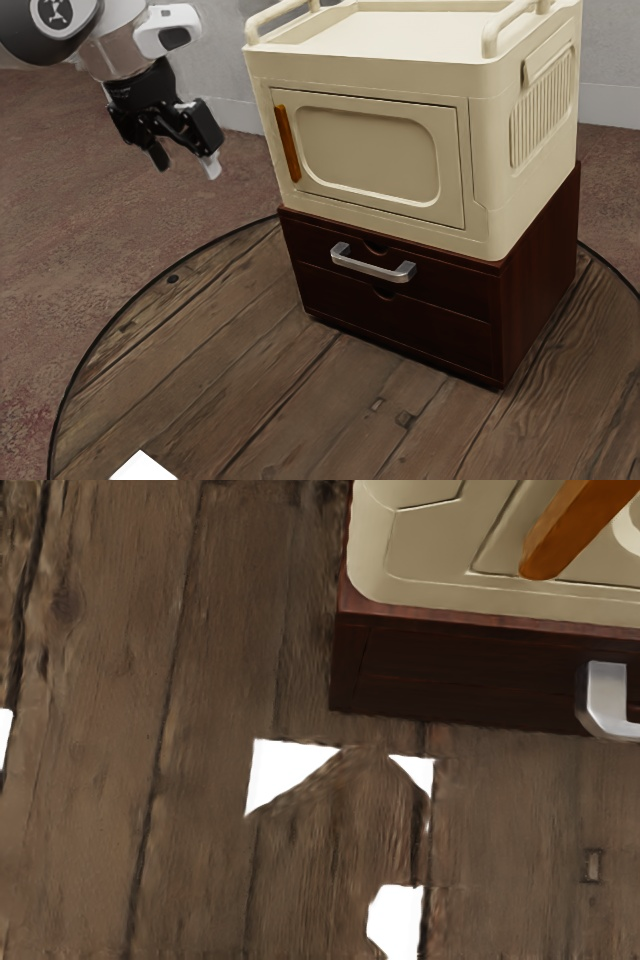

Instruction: Pull the drawer handle with one arm to open the drawer

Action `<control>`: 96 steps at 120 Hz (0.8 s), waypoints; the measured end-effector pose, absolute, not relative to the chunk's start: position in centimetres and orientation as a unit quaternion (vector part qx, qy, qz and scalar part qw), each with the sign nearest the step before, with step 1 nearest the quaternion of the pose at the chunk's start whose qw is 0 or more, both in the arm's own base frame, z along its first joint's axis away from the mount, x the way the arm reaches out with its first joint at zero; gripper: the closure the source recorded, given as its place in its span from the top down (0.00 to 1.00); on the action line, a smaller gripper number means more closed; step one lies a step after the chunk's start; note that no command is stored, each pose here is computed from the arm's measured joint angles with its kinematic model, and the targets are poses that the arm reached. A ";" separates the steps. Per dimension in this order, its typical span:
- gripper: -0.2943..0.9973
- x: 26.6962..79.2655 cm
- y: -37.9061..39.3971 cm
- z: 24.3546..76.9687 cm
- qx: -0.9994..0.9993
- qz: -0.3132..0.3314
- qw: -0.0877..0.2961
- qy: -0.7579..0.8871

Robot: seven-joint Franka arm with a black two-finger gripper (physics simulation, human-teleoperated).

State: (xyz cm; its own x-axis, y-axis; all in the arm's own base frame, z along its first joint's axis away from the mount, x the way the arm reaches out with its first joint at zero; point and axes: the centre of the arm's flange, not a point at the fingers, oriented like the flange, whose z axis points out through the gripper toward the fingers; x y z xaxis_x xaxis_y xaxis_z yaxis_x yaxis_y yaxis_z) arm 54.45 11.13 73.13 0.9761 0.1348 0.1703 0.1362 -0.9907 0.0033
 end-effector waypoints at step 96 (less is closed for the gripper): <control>0.75 49.8 6.9 80.3 -0.979 -0.130 -0.025 -0.156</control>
